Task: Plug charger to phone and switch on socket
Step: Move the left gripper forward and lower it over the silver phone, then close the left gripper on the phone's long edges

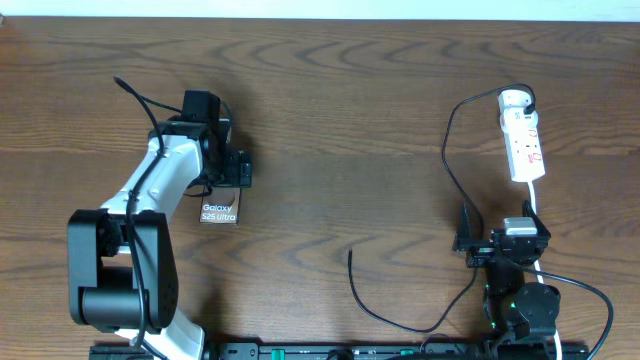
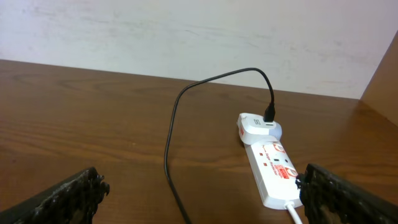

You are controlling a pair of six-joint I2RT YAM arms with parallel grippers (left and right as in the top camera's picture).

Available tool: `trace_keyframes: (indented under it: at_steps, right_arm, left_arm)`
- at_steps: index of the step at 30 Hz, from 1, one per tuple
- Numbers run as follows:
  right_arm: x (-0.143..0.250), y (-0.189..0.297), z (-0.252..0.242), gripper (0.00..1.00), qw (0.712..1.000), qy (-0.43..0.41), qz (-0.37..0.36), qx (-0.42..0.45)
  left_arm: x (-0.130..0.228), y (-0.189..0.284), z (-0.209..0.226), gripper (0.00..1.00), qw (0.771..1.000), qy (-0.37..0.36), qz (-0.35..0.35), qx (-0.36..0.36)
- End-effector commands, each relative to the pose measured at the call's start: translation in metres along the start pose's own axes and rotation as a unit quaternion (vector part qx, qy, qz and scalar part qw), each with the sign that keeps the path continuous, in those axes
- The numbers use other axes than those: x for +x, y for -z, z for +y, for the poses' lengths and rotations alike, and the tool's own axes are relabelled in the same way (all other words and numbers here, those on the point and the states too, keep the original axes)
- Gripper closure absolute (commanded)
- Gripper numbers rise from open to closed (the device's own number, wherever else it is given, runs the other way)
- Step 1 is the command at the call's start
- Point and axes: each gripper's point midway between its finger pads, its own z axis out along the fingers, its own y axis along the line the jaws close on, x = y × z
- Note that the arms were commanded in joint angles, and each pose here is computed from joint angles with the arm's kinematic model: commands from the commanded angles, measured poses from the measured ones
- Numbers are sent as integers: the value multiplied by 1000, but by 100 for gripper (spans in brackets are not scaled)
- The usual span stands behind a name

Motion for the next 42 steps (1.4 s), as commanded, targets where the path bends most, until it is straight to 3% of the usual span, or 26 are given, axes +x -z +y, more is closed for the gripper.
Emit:
trace_keyframes:
  at_steps: [1,42]
  right_arm:
    - [0,0,2,1,1000,5,0,-5]
    - [0,0,2,1,1000,5,0,-5]
  left_arm:
    - [9,-12,2,2,1000,-4,10,-5]
    - [25,-27,-1,2,1000,-2,17,8]
